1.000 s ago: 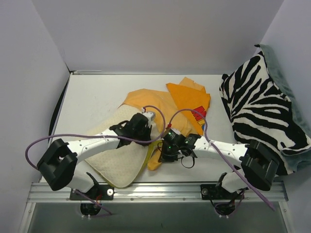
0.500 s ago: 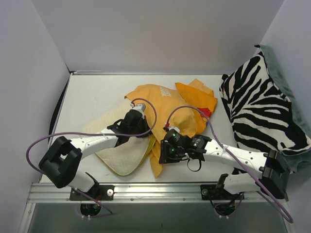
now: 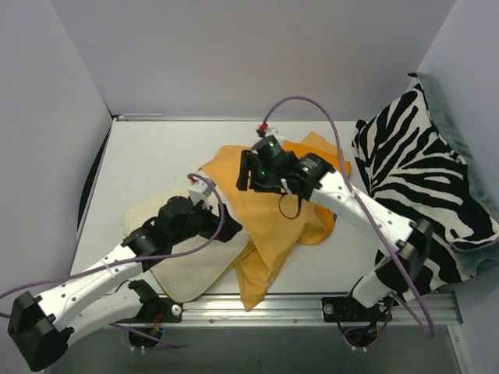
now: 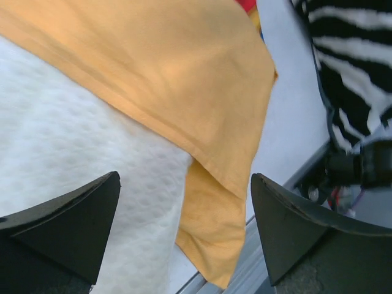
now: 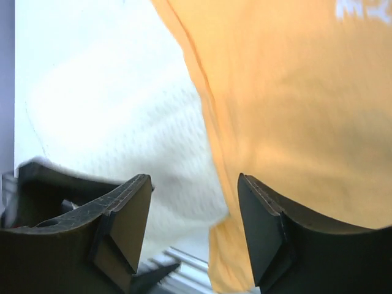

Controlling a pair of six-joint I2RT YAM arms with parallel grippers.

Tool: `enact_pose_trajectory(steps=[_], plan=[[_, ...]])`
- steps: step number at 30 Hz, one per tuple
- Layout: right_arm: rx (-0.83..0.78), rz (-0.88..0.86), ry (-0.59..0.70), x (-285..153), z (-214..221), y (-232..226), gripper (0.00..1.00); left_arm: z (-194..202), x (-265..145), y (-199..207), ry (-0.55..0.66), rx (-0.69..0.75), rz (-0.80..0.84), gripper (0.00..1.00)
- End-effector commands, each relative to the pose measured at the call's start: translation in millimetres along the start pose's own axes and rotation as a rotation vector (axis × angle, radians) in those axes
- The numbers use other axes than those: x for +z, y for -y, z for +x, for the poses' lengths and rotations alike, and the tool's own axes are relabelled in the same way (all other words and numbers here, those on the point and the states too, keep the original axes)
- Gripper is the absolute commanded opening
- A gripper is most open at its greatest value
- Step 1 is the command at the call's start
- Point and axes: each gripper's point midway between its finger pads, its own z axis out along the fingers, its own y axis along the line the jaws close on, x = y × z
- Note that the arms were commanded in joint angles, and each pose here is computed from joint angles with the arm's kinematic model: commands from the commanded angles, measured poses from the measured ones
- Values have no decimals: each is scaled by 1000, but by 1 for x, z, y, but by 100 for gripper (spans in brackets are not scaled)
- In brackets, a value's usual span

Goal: Put the pillow into the pillowcase

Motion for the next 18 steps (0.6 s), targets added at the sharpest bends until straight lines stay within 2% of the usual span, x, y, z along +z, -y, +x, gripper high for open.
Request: enact_pose_trajectory(steps=[1, 2, 4, 5, 7, 9, 11, 14, 16, 18], plan=[[-122, 162, -52, 47, -13, 8, 58, -47, -34, -35, 137, 2, -240, 95], [-133, 165, -54, 56, -19, 1, 59, -61, -41, -51, 181, -4, -323, 97], [-154, 176, -81, 82, -26, -10, 61, -76, -45, -72, 178, -9, -416, 97], [-163, 178, -92, 92, -25, -12, 64, -87, -51, -96, 193, -18, -498, 97], [-182, 205, -139, 119, -16, -8, 66, -103, -50, -118, 202, -7, -560, 97], [-184, 253, -218, 141, 7, 9, 65, -116, -57, -138, 207, 71, -663, 97], [-176, 300, -304, 148, 33, 30, 61, -124, -48, -152, 149, 106, -683, 97], [-165, 363, -467, 144, 90, 66, 56, -117, -34, -184, 13, 81, -649, 97], [-152, 369, -500, 133, 107, 77, 55, -99, -26, -207, -89, -15, -579, 97], [-138, 368, -523, 121, 132, 92, 55, -91, -23, -217, -140, -43, -546, 98]])
